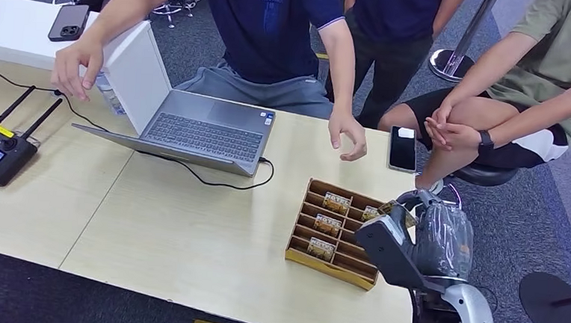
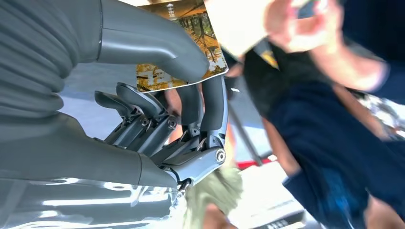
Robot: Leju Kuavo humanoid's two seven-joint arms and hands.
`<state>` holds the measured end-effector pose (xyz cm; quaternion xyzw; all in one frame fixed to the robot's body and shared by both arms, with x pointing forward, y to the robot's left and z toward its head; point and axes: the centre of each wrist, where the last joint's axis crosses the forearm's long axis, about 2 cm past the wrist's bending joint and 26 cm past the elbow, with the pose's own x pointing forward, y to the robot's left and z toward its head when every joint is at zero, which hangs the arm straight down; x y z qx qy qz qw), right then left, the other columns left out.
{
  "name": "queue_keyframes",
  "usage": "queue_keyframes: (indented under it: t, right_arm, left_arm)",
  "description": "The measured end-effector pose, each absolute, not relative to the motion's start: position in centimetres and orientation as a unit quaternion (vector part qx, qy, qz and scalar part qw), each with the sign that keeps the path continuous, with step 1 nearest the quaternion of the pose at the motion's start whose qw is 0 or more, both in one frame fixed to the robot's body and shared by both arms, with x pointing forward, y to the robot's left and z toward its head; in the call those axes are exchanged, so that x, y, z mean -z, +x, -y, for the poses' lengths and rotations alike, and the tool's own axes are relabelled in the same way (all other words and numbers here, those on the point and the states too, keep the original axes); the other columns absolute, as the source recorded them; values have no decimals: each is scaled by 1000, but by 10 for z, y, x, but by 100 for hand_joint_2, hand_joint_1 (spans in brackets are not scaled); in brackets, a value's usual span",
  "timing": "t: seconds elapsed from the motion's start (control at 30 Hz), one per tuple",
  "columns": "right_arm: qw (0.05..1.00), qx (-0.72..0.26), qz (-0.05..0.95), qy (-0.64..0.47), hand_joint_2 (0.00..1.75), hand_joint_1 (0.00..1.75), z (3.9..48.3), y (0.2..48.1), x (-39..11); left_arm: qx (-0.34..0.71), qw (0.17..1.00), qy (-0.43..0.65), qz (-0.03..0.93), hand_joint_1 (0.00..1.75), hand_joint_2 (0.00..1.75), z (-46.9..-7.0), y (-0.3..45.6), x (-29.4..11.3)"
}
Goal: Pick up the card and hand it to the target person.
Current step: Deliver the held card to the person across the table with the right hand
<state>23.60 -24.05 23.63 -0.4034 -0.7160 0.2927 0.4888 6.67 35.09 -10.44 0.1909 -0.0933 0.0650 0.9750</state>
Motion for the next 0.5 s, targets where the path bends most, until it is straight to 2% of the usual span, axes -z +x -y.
queue_keyframes:
  t: [0.27,0.5]
  right_arm:
    - [456,-243,786,-340,175,175,233,252,-257]
    - [452,-225,801,-321,175,175,224,267,-262]
  left_arm:
    - [-50,976,183,104,0,0,-350,68,104]
    - [-49,977,181,105,0,0,-350,68,104]
